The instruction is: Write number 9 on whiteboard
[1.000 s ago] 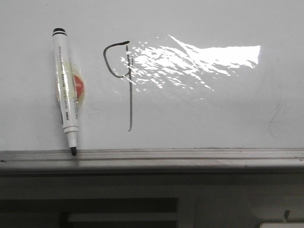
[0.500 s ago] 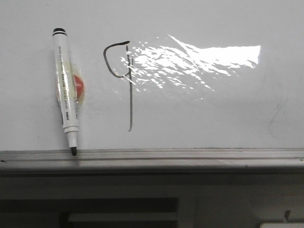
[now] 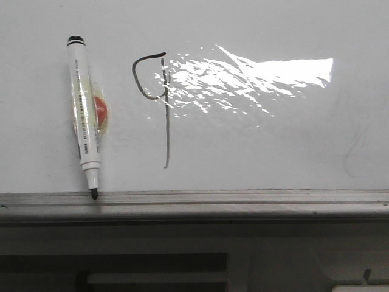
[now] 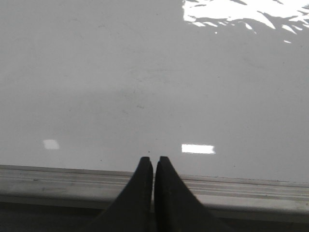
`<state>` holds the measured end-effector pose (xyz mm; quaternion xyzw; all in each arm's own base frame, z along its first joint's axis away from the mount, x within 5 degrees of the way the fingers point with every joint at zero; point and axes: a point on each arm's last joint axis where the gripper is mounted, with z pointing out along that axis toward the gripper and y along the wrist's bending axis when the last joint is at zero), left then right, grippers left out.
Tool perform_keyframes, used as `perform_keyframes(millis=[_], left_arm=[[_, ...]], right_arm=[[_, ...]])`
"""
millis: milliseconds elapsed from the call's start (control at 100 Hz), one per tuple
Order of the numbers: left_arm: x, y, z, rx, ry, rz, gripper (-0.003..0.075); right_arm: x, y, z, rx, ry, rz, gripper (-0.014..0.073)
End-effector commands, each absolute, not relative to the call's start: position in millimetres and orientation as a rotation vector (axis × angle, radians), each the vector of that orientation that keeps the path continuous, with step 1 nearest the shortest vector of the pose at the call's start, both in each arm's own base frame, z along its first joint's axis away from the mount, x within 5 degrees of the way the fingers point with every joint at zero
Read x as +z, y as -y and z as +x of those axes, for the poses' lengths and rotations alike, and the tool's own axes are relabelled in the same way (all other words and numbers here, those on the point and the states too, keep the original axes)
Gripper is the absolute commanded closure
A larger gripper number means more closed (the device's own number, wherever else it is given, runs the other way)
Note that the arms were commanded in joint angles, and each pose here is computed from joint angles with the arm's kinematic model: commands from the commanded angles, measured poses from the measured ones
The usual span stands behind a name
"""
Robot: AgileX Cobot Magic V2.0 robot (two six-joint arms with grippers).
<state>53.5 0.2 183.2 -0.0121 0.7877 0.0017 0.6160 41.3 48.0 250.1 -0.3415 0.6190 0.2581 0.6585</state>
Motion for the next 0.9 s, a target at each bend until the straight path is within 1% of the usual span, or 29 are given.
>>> perform_keyframes(millis=[0, 90, 200, 330, 490, 560, 610, 620, 630, 660, 740, 890], left_arm=[[181.7, -0.4, 53.1, 0.003, -1.765, -0.033, 0.0741], [181.7, -0.4, 53.1, 0.003, -1.765, -0.033, 0.0741], [181.7, -0.4, 53.1, 0.003, -1.765, -0.033, 0.0741], [181.7, -0.4, 53.1, 0.003, -1.765, -0.033, 0.0741], [181.7, -0.4, 53.1, 0.003, -1.765, -0.033, 0.0741], [181.7, -0.4, 53.1, 0.003, -1.765, -0.033, 0.0741], [181.7, -0.4, 53.1, 0.003, -1.765, -0.033, 0.0741], [181.7, -0.4, 53.1, 0.003, -1.765, -0.033, 0.0741], [181.7, -0.4, 53.1, 0.003, -1.765, -0.033, 0.0741], [181.7, -0.4, 53.1, 0.003, -1.765, -0.033, 0.0741], [181.7, -0.4, 53.1, 0.003, -1.765, -0.033, 0.0741], [181.7, -0.4, 53.1, 0.003, -1.765, -0.033, 0.0741]], right_arm=[[264.7, -48.9, 39.2, 0.607, -1.311, -0.762, 0.0656], [264.7, -48.9, 39.3, 0.597, -1.306, -0.769, 0.0656], [264.2, -47.0, 41.6, 0.496, -1.289, -0.79, 0.0656], [263.1, -42.2, 46.7, 0.406, -1.323, -0.711, 0.0656], [257.5, -34.8, 54.4, 0.29, -1.321, -0.528, 0.0656], [254.0, -30.9, 57.0, 0.263, -1.286, -0.418, 0.0656], [251.3, -28.5, 57.5, 0.24, -1.233, -0.359, 0.0656], [251.8, -27.7, 57.0, 0.231, -1.198, -0.339, 0.0656], [249.9, -27.7, 57.3, 0.232, -1.204, -0.338, 0.0656], [249.1, -26.4, 55.8, 0.217, -1.144, -0.309, 0.0656], [241.4, -24.5, 51.7, 0.183, -1.048, -0.276, 0.0656], [240.2, -19.5, 47.6, 0.129, -1.059, -0.222, 0.0656]])
